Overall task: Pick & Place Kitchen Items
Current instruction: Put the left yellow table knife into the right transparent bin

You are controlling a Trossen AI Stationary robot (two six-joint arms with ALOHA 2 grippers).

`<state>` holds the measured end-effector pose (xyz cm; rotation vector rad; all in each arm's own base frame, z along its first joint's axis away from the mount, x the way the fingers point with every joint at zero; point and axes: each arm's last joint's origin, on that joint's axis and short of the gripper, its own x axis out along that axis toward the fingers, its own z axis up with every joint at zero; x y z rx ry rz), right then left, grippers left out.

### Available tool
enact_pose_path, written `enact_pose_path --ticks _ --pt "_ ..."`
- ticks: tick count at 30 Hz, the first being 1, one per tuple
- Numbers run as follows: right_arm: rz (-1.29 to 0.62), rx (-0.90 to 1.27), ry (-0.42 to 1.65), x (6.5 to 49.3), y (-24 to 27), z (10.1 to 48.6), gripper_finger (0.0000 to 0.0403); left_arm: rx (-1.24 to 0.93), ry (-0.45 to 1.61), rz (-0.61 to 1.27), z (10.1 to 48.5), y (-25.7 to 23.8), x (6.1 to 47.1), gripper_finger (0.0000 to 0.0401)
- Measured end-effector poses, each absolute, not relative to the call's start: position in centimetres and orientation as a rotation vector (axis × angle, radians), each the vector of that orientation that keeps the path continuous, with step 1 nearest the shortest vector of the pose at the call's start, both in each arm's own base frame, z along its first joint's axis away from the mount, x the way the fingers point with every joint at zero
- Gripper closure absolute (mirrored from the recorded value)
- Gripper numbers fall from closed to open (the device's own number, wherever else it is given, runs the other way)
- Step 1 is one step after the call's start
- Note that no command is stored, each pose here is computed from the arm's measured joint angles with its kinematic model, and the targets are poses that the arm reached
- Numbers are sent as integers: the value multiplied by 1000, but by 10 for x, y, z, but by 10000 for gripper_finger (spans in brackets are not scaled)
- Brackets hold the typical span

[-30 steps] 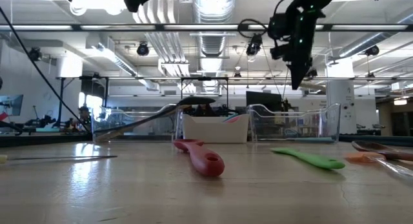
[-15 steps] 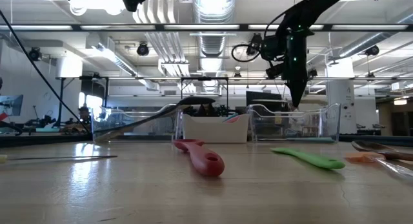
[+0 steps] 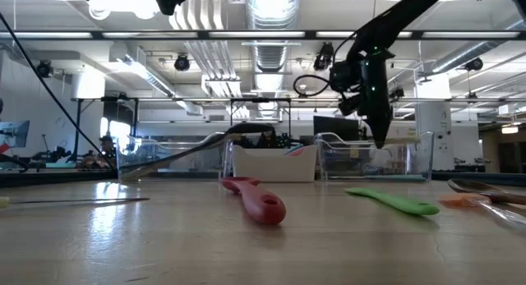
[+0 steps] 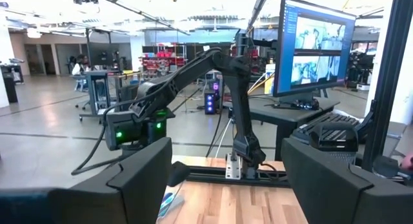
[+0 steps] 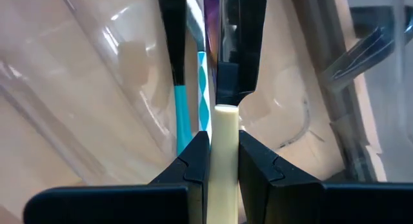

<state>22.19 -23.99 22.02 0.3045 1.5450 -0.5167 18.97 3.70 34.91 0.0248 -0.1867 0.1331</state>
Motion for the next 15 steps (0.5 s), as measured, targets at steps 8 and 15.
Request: enact_pose_path --ticks 8,15 --pt "-496 328 1609 228 -246 197 364 24 -178 133 348 37 190 105" --pt "-491 336 1628 232 -251 182 364 23 -172 133 348 37 190 105"
